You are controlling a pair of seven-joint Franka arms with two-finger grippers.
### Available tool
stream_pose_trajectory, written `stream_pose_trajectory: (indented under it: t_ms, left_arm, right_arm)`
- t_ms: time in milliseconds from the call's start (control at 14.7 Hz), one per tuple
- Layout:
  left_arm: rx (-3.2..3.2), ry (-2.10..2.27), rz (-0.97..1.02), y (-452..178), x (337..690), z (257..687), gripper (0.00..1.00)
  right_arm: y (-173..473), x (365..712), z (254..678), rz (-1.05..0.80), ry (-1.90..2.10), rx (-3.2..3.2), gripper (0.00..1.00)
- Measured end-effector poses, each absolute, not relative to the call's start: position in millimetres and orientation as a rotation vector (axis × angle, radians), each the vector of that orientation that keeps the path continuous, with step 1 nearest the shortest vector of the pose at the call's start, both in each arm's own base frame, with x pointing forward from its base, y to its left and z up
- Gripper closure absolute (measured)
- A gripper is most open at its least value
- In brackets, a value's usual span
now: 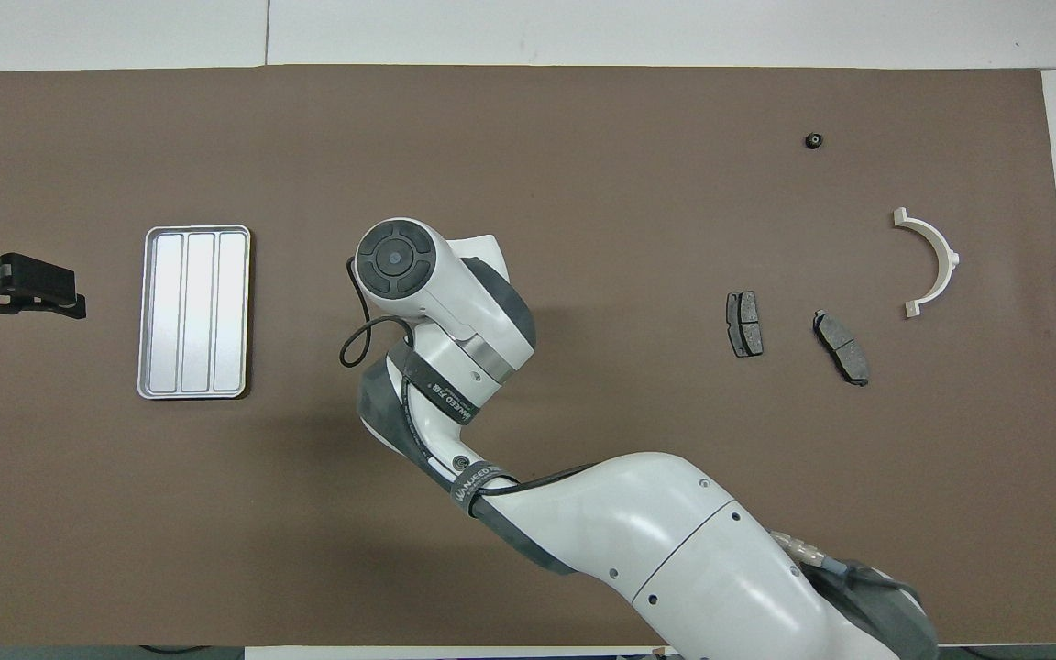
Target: Pick bearing gear from pile to tray
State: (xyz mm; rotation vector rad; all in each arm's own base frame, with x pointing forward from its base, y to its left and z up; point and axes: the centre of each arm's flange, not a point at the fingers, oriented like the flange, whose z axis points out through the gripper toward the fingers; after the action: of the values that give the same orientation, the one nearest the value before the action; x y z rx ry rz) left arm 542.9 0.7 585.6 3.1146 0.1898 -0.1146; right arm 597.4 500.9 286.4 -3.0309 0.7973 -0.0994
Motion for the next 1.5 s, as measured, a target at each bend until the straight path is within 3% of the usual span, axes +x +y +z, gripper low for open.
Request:
stream_pose_trajectory:
  t_ms: [68, 136, 205, 477, 682, 955, 1159, 1500]
  left_arm:
    - [3.114, 0.195, -0.115, 0.7, 542.9, 585.6, 0.00]
    - [3.114, 0.215, -0.115, 0.6, 543.0, 585.6, 0.00]
    - [3.112, 0.243, -0.115, -0.1, 543.0, 585.6, 0.00]
    - [3.105, 0.315, -0.123, -12.5, 543.4, 581.6, 0.00]
    - [3.084, 0.446, -0.129, -57.8, 553.6, 561.7, 0.00]
    - [3.007, 0.691, -0.044, -182.0, 580.4, 497.8, 0.00]
    - [3.013, 0.718, -0.077, -250.9, 578.3, 447.6, 0.00]
    - [3.031, 0.695, -0.090, -299.2, 584.1, 349.4, 0.00]
  right_arm:
    - [493.9, 602.2, 287.5, -0.099, 0.795, -3.042, 0.21]
    - [483.7, 609.5, 292.2, -0.096, 0.769, -3.058, 0.06]
    - [470.0, 620.1, 303.3, -0.099, 0.737, -3.067, 0.00]
    - [389.7, 665.8, 374.1, -0.120, 0.586, -3.100, 0.00]
    - [311.8, 699.7, 403.2, -0.129, 0.406, -3.134, 0.00]
    - [204.8, 737.7, 406.3, -0.121, 0.070, -3.176, 0.00]
    - [122.6, 755.7, 405.5, -0.101, -0.128, -3.164, 0.00]
    - [27.3, 766.5, 383.5, -0.048, -0.240, -3.145, 0.00]
